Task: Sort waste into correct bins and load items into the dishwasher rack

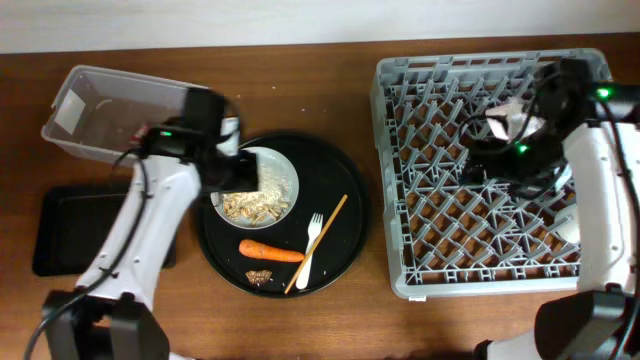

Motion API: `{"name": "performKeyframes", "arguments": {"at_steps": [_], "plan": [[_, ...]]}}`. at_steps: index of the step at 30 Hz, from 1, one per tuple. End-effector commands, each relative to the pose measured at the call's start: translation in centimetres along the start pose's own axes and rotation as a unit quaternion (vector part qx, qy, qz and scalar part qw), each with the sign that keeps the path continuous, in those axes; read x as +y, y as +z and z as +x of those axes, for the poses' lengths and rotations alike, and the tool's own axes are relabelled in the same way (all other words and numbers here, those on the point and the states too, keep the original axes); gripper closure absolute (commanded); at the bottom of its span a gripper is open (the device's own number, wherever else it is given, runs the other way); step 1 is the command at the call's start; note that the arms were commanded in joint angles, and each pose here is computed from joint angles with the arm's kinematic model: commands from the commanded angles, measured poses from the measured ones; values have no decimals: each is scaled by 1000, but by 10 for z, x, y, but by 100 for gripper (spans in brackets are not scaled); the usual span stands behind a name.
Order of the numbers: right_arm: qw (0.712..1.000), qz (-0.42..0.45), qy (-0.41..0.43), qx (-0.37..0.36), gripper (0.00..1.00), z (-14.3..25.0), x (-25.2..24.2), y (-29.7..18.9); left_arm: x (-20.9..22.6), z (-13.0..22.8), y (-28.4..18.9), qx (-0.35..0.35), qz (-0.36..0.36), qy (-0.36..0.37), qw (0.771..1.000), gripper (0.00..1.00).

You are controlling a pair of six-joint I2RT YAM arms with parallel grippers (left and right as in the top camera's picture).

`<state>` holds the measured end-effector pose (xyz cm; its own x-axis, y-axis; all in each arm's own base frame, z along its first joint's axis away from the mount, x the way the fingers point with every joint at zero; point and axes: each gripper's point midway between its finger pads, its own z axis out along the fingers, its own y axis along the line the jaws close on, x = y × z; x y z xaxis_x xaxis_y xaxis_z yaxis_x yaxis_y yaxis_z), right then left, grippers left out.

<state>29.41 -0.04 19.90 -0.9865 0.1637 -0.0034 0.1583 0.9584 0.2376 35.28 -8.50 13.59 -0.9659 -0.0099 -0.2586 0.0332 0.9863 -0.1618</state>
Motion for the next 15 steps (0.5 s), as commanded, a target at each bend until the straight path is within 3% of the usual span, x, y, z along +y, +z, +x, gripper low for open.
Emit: {"name": "performKeyframes", "arguments": {"at_steps": [1, 7, 9, 12, 15], "plan": [[999, 14, 17, 30, 11, 19, -8, 12, -64, -5, 21, -17, 37, 83, 996, 31], [999, 26, 17, 32, 10, 65, -19, 36, -79, 9, 107, 48, 20, 108, 993, 33], [999, 26, 17, 30, 10, 64, -19, 36, -78, 18, 123, 70, 20, 108, 991, 41], [999, 25, 17, 29, 10, 64, -18, 36, -87, 25, 138, 80, 20, 122, 989, 41], [999, 25, 16, 29, 10, 64, -18, 36, -85, 33, 149, 91, -5, 133, 987, 53]]}}
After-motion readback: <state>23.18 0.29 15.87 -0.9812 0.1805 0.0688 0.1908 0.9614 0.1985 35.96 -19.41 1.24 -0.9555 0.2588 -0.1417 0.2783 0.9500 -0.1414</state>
